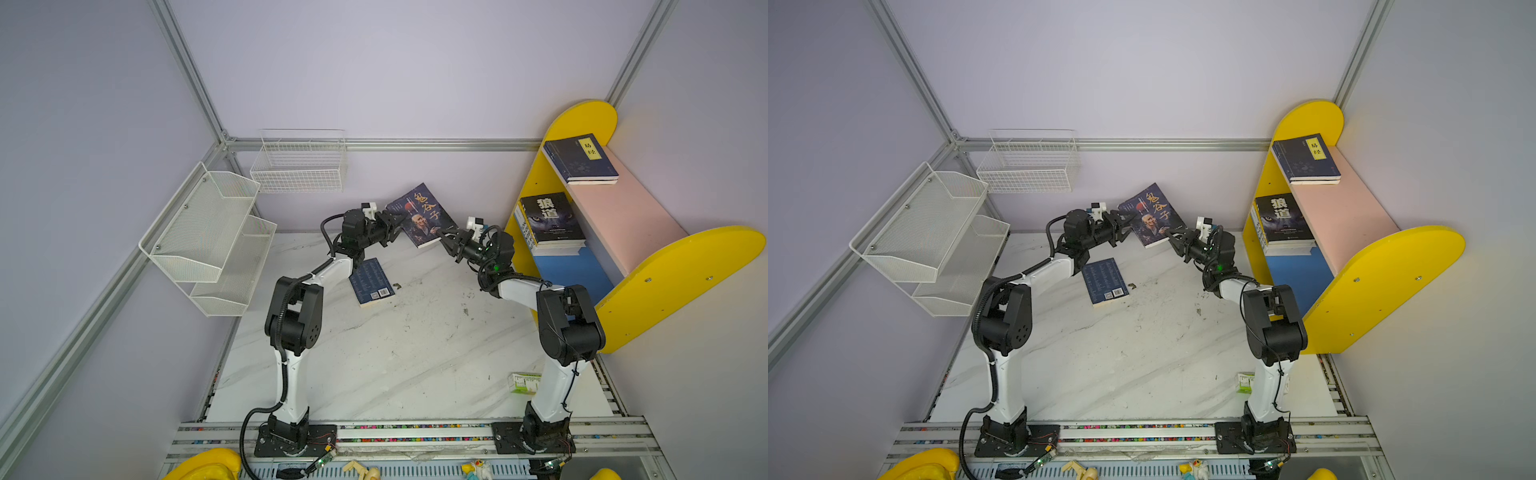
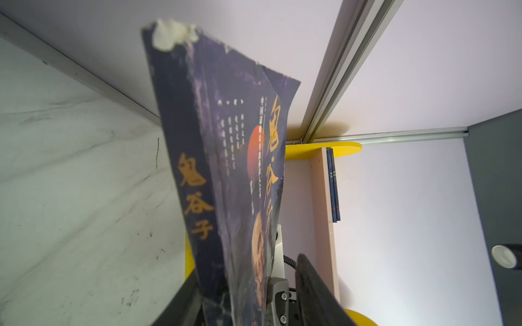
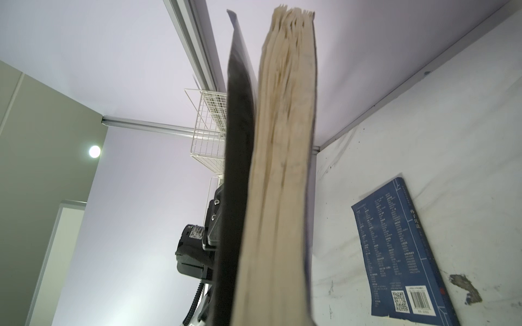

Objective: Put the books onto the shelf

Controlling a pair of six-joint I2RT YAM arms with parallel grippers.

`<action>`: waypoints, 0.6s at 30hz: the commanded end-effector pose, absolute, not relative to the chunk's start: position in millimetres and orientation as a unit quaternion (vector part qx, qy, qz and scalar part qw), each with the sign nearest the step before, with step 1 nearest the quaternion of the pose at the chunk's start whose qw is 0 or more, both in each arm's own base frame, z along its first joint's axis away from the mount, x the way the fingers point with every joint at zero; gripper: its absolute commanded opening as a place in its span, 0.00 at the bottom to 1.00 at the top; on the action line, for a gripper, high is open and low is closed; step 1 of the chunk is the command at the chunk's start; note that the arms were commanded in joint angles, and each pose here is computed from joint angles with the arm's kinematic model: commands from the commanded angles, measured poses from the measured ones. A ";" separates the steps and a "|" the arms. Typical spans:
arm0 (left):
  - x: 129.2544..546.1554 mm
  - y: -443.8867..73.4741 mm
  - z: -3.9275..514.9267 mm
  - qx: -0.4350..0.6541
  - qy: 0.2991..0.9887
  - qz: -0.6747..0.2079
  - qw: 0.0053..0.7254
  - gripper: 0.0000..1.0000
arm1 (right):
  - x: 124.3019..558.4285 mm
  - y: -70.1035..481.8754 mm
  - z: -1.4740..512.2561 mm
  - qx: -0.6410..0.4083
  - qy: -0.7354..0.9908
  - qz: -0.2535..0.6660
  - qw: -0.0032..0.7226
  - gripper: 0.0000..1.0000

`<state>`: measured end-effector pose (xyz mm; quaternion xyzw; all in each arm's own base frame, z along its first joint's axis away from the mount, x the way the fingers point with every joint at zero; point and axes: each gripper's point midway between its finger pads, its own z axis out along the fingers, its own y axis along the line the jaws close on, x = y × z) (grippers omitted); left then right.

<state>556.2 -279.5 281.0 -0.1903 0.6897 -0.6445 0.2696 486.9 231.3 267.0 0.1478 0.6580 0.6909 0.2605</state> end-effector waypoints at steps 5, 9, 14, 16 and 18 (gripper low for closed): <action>551.3 -281.3 340.9 -0.139 0.651 -0.673 0.323 0.16 | 469.3 239.0 319.9 0.069 0.632 0.722 0.272 0.12; 553.0 -275.7 356.4 -0.139 0.637 -0.672 0.351 0.07 | 476.2 235.5 313.9 0.112 0.622 0.722 0.282 0.38; 559.4 -267.2 374.0 -0.148 0.619 -0.669 0.384 0.03 | 468.7 263.2 301.1 0.127 0.630 0.720 0.260 0.60; 562.3 -264.8 375.6 -0.155 0.614 -0.669 0.390 0.02 | 465.1 276.4 300.8 0.127 0.629 0.723 0.256 0.62; 564.3 -262.3 375.5 -0.163 0.609 -0.668 0.395 0.02 | 463.5 286.3 300.3 0.130 0.626 0.727 0.249 0.63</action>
